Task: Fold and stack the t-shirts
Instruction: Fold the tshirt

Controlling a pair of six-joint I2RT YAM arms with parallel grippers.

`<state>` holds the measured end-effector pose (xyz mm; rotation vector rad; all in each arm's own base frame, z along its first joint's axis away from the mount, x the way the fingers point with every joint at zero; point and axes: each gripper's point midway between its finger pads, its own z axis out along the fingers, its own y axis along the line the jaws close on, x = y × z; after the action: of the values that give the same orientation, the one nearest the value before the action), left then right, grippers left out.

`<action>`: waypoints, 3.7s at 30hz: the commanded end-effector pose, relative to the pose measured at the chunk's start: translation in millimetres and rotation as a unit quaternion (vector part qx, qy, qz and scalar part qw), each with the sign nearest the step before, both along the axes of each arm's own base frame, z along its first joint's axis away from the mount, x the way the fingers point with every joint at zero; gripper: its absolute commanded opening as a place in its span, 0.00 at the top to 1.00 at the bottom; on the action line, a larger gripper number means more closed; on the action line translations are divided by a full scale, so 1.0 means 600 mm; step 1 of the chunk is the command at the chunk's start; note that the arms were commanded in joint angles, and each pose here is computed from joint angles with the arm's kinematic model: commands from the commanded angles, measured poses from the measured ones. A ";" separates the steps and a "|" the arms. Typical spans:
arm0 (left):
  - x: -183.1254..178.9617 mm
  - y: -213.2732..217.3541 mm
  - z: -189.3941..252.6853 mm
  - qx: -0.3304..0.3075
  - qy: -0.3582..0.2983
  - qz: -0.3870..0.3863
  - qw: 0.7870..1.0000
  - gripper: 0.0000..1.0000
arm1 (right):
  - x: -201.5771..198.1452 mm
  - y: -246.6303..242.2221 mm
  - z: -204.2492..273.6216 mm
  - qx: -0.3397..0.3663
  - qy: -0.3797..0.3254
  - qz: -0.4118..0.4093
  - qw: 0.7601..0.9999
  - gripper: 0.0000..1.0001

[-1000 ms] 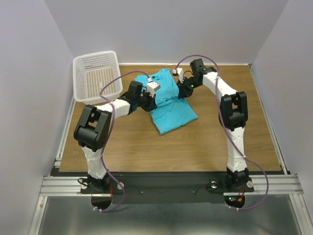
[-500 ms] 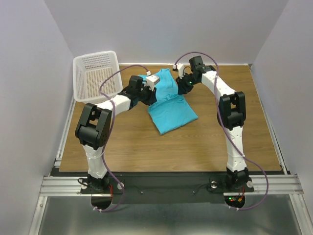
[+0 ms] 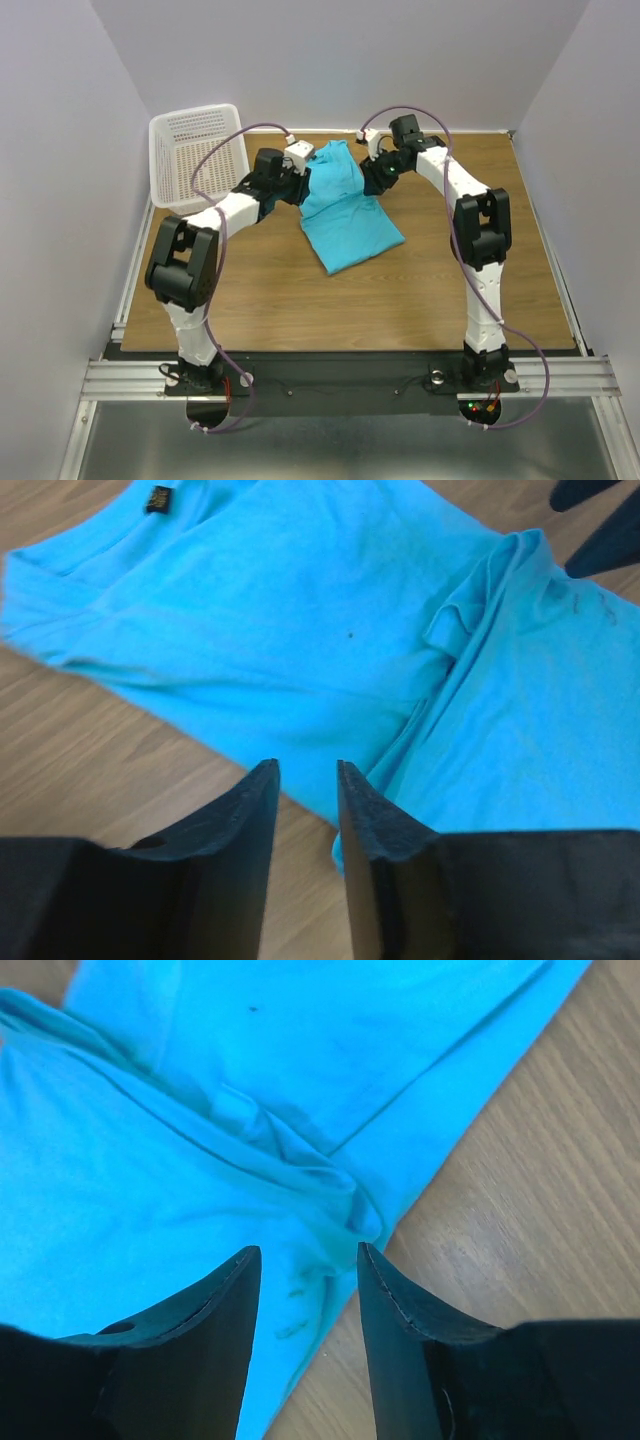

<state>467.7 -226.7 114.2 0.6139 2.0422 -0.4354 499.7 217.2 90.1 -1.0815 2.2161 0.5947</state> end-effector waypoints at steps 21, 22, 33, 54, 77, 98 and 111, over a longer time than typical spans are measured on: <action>-0.197 0.034 0.017 -0.188 0.073 0.062 0.978 0.51 | 0.031 0.005 0.026 0.027 -0.018 -0.043 0.999 0.50; -0.193 0.031 0.015 -0.189 0.073 0.060 0.977 0.51 | 0.033 0.006 0.022 0.025 -0.018 -0.043 0.999 0.50; -0.157 0.005 -0.028 -0.181 0.106 0.053 0.976 0.51 | 0.039 0.000 -0.026 0.007 0.000 -0.051 0.999 0.44; -0.107 -0.008 -0.059 -0.159 0.116 0.059 0.979 0.51 | 0.034 0.022 -0.020 0.039 0.012 -0.024 0.999 0.86; -0.076 0.000 -0.083 -0.094 0.117 0.065 0.987 0.51 | 0.035 0.020 0.011 0.044 -0.005 -0.023 0.999 0.99; -0.051 -0.026 -0.039 -0.108 0.087 0.023 0.990 1.00 | 0.037 0.003 0.039 0.049 -0.019 -0.030 0.998 0.99; -0.034 -0.032 -0.042 -0.102 0.085 0.018 0.991 1.00 | 0.040 -0.006 0.047 0.046 -0.025 -0.036 0.998 0.99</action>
<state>431.4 -236.2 64.0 0.3837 2.2096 -0.6795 515.0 213.6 85.2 -0.9586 2.2376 0.6468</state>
